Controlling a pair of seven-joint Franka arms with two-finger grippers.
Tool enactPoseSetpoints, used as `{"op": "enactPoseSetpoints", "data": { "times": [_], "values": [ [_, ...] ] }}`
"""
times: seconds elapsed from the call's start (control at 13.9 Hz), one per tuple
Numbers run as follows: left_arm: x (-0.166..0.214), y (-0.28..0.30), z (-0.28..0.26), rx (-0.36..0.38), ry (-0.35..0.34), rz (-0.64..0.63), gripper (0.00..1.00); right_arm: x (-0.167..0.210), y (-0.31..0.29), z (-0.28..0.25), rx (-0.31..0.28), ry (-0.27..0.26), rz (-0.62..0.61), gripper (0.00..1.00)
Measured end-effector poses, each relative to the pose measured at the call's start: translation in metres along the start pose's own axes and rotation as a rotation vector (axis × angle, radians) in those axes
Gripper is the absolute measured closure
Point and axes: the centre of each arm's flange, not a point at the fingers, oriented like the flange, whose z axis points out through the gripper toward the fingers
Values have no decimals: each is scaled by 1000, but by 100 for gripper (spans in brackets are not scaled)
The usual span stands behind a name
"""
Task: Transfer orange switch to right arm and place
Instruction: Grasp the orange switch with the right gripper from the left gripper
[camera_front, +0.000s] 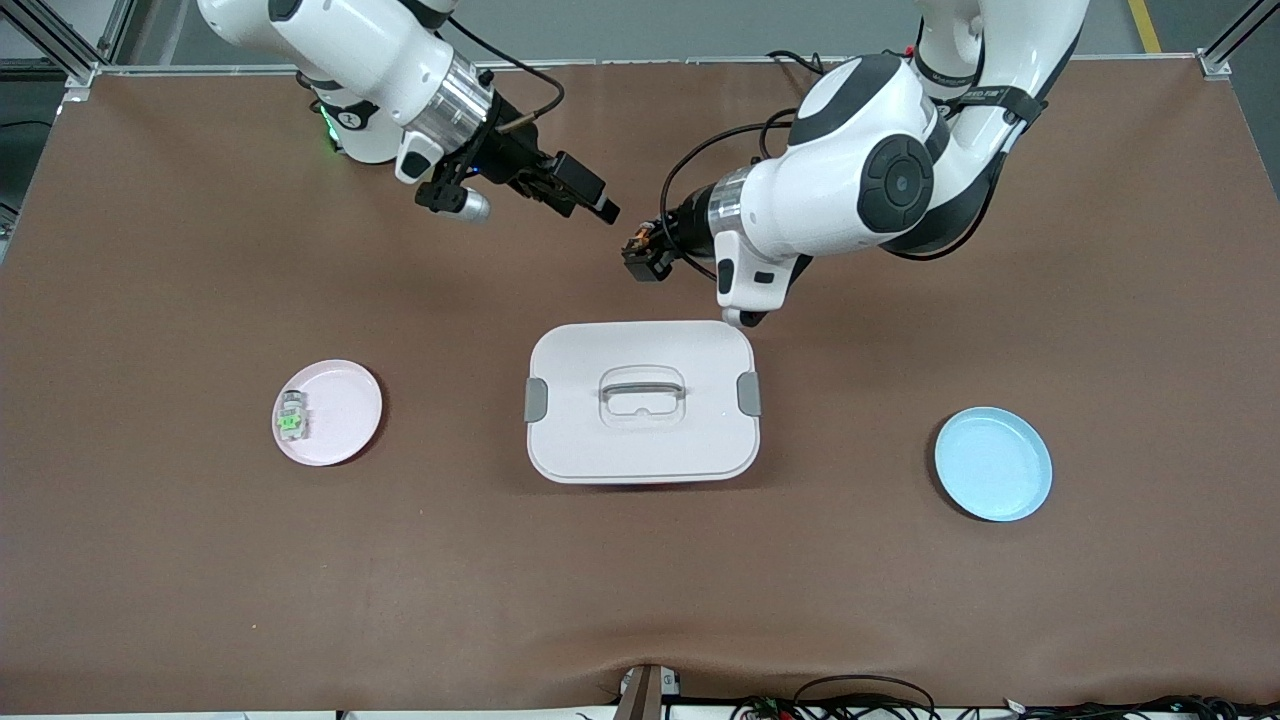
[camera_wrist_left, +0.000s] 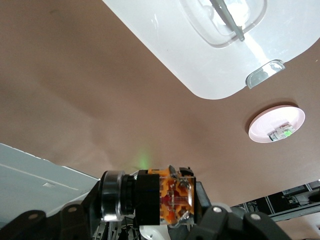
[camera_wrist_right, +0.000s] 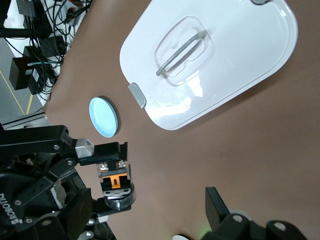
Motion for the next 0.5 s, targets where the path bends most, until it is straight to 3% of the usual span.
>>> {"op": "enactPoseSetpoints", "data": {
  "times": [0.5],
  "values": [
    [-5,4,6,-16,-2,-51,28,-22,-5,26,42,22,66,0]
  ]
}}
